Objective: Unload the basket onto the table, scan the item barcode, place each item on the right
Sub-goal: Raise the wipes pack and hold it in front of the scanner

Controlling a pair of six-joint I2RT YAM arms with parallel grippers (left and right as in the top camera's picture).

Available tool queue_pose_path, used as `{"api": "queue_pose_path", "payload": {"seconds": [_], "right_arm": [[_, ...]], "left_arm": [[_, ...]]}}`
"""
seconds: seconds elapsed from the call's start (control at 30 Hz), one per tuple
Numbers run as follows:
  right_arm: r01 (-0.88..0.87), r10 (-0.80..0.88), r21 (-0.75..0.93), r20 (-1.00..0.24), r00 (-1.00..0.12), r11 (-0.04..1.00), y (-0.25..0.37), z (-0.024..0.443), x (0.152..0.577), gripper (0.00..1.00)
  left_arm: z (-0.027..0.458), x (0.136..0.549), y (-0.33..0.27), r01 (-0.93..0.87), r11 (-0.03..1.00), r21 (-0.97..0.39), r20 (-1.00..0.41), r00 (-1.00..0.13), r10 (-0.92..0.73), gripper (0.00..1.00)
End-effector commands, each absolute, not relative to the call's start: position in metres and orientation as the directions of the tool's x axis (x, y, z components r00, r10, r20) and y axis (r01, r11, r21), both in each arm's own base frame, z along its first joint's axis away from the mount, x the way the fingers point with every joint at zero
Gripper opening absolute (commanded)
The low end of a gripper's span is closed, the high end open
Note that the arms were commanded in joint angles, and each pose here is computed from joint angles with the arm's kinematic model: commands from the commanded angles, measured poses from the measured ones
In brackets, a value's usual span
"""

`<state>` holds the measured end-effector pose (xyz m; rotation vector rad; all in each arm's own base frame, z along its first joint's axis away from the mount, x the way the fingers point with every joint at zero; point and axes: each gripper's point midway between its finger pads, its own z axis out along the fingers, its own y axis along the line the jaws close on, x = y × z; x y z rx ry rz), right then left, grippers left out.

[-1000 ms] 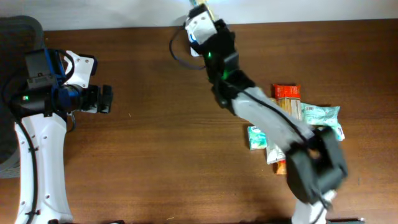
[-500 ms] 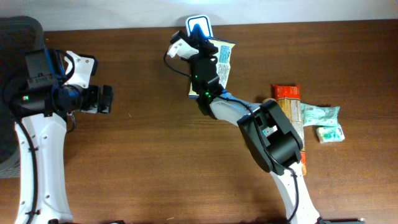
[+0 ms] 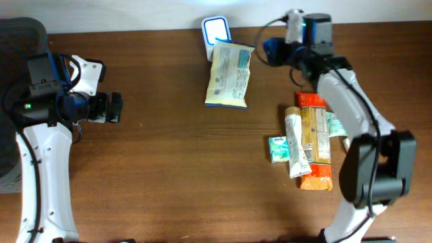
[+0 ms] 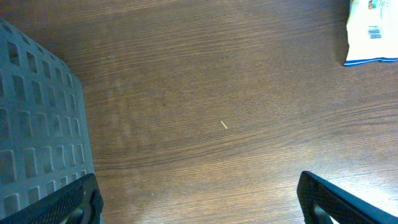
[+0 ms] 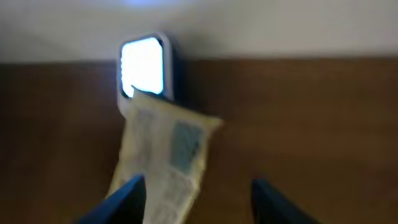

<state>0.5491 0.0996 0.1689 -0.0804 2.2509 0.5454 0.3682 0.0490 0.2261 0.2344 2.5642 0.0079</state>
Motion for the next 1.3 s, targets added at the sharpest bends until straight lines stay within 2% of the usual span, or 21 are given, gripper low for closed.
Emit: {"api": "queue_pose_path", "payload": {"seconds": [0.0, 0.03, 0.07, 0.2, 0.33, 0.43, 0.47, 0.5, 0.53, 0.57, 0.6, 0.67, 0.73, 0.8, 0.87, 0.93, 0.97, 1.0, 1.07, 1.2, 1.27], "right_arm": [[-0.290, 0.158, 0.618, -0.567, -0.808, 0.731, 0.116, 0.118, 0.534, 0.68], [-0.284, 0.152, 0.642, -0.537, -0.830, 0.713, 0.117, 0.099, 0.533, 0.77], [-0.302, 0.126, 0.652, -0.524, -0.842, 0.696, 0.122, 0.083, 0.530, 0.80], [-0.293, 0.084, 0.685, -0.460, -0.884, 0.667, 0.144, 0.031, 0.522, 0.80], [-0.377, 0.015, 0.678, -0.497, -0.868, 0.631, 0.191, 0.020, 0.518, 0.80], [-0.352, 0.026, 0.686, -0.475, -0.880, 0.637, 0.216, 0.002, 0.518, 0.79], [-0.348, 0.033, 0.690, -0.473, -0.880, 0.634, 0.220, -0.001, 0.518, 0.74], [-0.344, 0.041, 0.696, -0.472, -0.881, 0.630, 0.223, -0.002, 0.519, 0.61], [-0.343, 0.045, 0.700, -0.472, -0.881, 0.627, 0.225, -0.002, 0.520, 0.32], [-0.345, 0.042, 0.702, -0.471, -0.881, 0.623, 0.227, -0.001, 0.519, 0.11], [-0.312, 0.061, 0.720, -0.441, -0.895, 0.620, 0.229, -0.002, 0.517, 0.04], [-0.287, 0.078, 0.757, -0.405, -0.911, 0.587, 0.234, 0.011, 0.513, 0.04], [-0.327, 0.061, 0.723, -0.454, -0.889, 0.608, 0.235, 0.033, 0.515, 0.04], [-0.383, 0.003, 0.620, -0.528, -0.849, 0.685, 0.237, 0.066, 0.509, 0.04], [-0.427, -0.120, 0.371, -0.624, -0.772, 0.825, 0.233, 0.108, 0.497, 0.04], [-0.400, -0.292, -0.040, -0.750, -0.593, 0.916, 0.232, 0.173, 0.492, 0.04], [-0.365, -0.378, -0.204, -0.774, -0.508, 0.908, 0.233, 0.193, 0.494, 0.04], [-0.339, -0.590, -0.489, -0.729, -0.348, 0.804, 0.247, 0.217, 0.498, 0.04], [-0.281, -0.763, -0.711, -0.623, -0.174, 0.645, 0.264, 0.241, 0.513, 0.04], [-0.044, -0.837, -0.841, -0.541, 0.079, 0.540, 0.259, 0.279, 0.567, 0.04], [-0.044, -0.929, -0.947, -0.322, 0.181, 0.319, 0.262, 0.243, 0.589, 0.04]], "left_arm": [[0.231, 0.369, 0.048, 0.178, 0.982, 0.058, -0.547, -0.817, 0.180, 0.99], [0.231, 0.369, 0.048, 0.178, 0.982, 0.058, -0.547, -0.817, 0.180, 0.99], [0.231, 0.369, 0.048, 0.178, 0.982, 0.058, -0.547, -0.817, 0.180, 0.99], [0.231, 0.369, 0.048, 0.178, 0.982, 0.057, -0.547, -0.818, 0.180, 0.99], [0.231, 0.369, 0.048, 0.178, 0.982, 0.058, -0.547, -0.817, 0.180, 0.99], [0.231, 0.369, 0.048, 0.178, 0.982, 0.058, -0.547, -0.817, 0.180, 0.99], [0.231, 0.369, 0.048, 0.178, 0.982, 0.058, -0.547, -0.817, 0.180, 0.99], [0.231, 0.369, 0.048, 0.178, 0.982, 0.058, -0.547, -0.817, 0.180, 0.99], [0.231, 0.369, 0.048, 0.178, 0.982, 0.058, -0.547, -0.817, 0.180, 0.99], [0.231, 0.369, 0.048, 0.178, 0.982, 0.058, -0.547, -0.817, 0.180, 0.99], [0.231, 0.369, 0.048, 0.178, 0.982, 0.058, -0.547, -0.817, 0.180, 0.99], [0.231, 0.369, 0.048, 0.178, 0.982, 0.058, -0.547, -0.817, 0.180, 0.99], [0.231, 0.369, 0.048, 0.178, 0.982, 0.058, -0.547, -0.817, 0.180, 0.99], [0.231, 0.369, 0.048, 0.178, 0.982, 0.058, -0.547, -0.817, 0.180, 0.99], [0.231, 0.369, 0.048, 0.178, 0.982, 0.058, -0.547, -0.817, 0.180, 0.99], [0.231, 0.369, 0.048, 0.178, 0.982, 0.058, -0.547, -0.817, 0.180, 0.99], [0.231, 0.369, 0.048, 0.178, 0.982, 0.058, -0.547, -0.817, 0.180, 0.99], [0.231, 0.369, 0.048, 0.178, 0.982, 0.058, -0.547, -0.817, 0.180, 0.99], [0.231, 0.369, 0.048, 0.178, 0.982, 0.058, -0.547, -0.817, 0.180, 0.99], [0.231, 0.369, 0.048, 0.178, 0.982, 0.058, -0.547, -0.817, 0.180, 0.99], [0.231, 0.369, 0.048, 0.178, 0.982, 0.058, -0.547, -0.817, 0.180, 0.99]]}}
